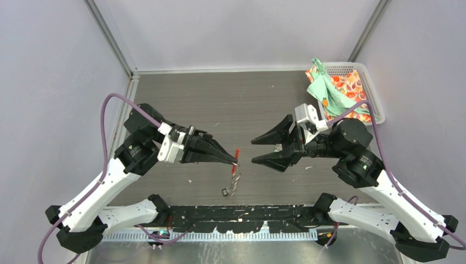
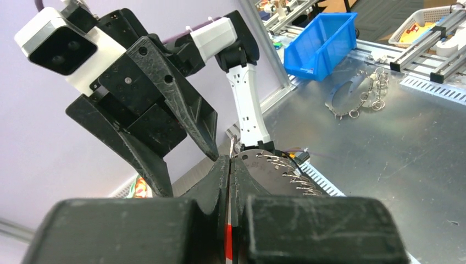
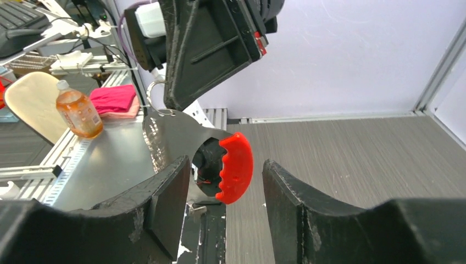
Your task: Put the keys on the keyring
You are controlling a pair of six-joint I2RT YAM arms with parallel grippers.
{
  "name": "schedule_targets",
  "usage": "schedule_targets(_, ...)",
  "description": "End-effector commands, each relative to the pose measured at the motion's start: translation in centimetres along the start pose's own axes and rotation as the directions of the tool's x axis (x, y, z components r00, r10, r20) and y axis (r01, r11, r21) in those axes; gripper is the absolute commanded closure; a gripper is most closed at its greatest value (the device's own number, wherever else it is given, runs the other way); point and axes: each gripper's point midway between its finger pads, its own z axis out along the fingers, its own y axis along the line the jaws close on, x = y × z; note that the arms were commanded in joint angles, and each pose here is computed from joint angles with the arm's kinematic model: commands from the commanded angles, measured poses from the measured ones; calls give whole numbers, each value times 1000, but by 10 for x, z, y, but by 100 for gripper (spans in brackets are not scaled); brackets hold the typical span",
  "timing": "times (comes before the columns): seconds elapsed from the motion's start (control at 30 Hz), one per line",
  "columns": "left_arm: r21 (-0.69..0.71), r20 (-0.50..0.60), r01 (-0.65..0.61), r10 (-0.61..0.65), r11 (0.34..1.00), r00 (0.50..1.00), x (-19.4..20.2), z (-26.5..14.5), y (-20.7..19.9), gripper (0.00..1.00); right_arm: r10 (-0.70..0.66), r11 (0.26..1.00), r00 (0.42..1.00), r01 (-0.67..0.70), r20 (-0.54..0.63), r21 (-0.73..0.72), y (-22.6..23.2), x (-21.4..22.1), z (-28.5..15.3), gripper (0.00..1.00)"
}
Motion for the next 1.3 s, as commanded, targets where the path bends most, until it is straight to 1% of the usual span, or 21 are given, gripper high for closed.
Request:
schedule_targets(0.0, -53, 42, -71, 73, 996, 996, -30, 3, 14, 100, -61, 996, 994, 66, 86, -64, 16, -22, -4, 43)
schedule_targets(0.13, -106, 21, -52, 55, 993, 998, -22, 1, 21, 100, -59, 996, 994, 64, 97, -59, 15, -26, -4, 43)
schedule_targets(0.33, -273, -99, 10, -39, 962, 994, 14, -12, 39, 100, -37, 999, 996, 36, 80, 19, 3, -29, -4, 43)
schedule_targets(0.43, -302, -178, 39, -97, 952, 979, 33, -19, 37, 100, -14, 999, 1000, 13, 16, 53, -2, -27, -5, 44)
schedule_targets(0.5, -308, -207, 36, -104, 951, 973, 41, -22, 34, 100, 5, 997, 1000, -3, -30, 80, -7, -25, -5, 45)
schedule_targets(0.6, -298, -235, 44, -117, 954, 965, 47, -25, 29, 100, 48, 993, 990, -33, -129, 115, -14, -14, -5, 47)
schedule_targets(0.7, -296, -264, 64, -146, 953, 953, 54, -27, 27, 100, 65, 988, 970, -31, -232, 149, -20, -1, -9, 49)
schedule_targets(0.8, -294, -298, 106, -197, 950, 934, 63, -28, 24, 100, 57, 986, 945, -2, -321, 169, -28, 10, -14, 51)
schedule_targets(0.93, -311, -354, 173, -283, 934, 892, 78, -33, 21, 100, 83, 987, 906, -16, -415, 163, -32, 26, -14, 51)
schedule_targets(1.03, -319, -374, 216, -332, 923, 866, 84, -35, 19, 100, 98, 987, 895, -30, -435, 160, -36, 32, -8, 52)
schedule_targets(1.17, -337, -395, 251, -378, 907, 837, 90, -37, 21, 100, 85, 991, 903, -35, -420, 125, -36, 29, 1, 54)
schedule_targets(1.27, -343, -389, 273, -401, 899, 829, 90, -35, 22, 100, 88, 993, 905, -47, -415, 110, -36, 29, 9, 56)
